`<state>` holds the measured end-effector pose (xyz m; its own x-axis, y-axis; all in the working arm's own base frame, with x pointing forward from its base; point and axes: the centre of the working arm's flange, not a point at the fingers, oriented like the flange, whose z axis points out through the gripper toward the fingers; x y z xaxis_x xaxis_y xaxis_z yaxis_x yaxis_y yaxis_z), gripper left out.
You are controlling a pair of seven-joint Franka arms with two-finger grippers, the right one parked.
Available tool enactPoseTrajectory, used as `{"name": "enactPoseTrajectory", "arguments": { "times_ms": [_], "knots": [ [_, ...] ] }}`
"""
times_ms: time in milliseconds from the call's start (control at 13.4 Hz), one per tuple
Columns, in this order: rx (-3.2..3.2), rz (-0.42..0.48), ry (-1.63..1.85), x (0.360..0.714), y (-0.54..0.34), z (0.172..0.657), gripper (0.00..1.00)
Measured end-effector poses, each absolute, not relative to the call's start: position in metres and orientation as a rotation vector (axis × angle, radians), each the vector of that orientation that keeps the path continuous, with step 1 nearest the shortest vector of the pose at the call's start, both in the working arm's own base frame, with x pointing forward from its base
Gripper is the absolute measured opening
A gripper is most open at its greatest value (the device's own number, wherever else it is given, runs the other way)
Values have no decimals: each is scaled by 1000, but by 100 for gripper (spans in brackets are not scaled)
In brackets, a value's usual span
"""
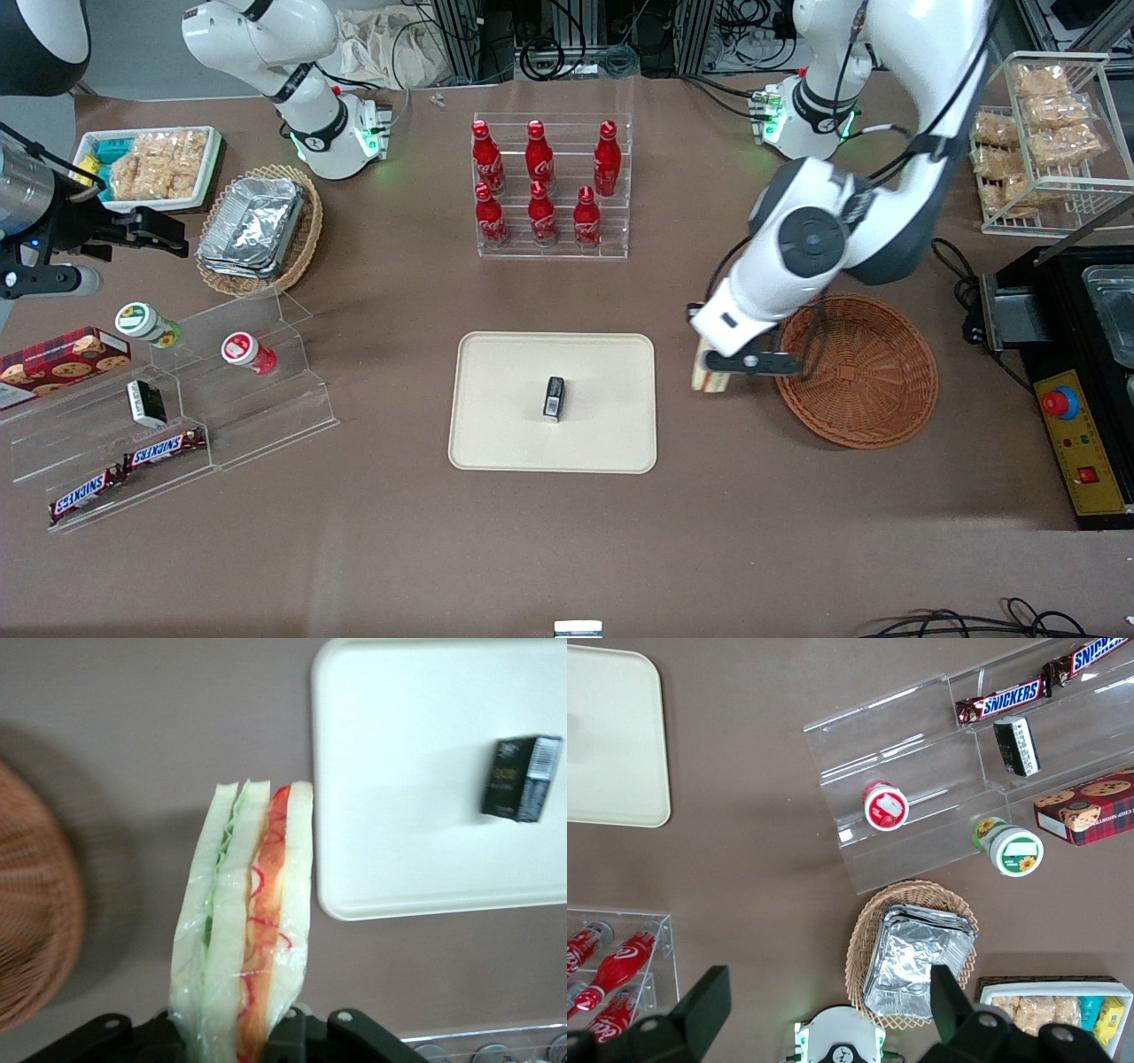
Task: Place sandwich from basket to tray
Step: 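Lift the sandwich and carry it toward the white tray, then lower the sandwich onto the tray beside the black box and release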
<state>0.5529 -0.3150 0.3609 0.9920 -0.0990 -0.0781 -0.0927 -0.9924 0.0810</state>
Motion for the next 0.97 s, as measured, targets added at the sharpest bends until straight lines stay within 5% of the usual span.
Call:
{"name": "enactPoseTrajectory", "arguments": {
  "times_ms": [968],
  "knots": [
    [3130, 114, -78, 568, -410, 240, 20]
  ]
}}
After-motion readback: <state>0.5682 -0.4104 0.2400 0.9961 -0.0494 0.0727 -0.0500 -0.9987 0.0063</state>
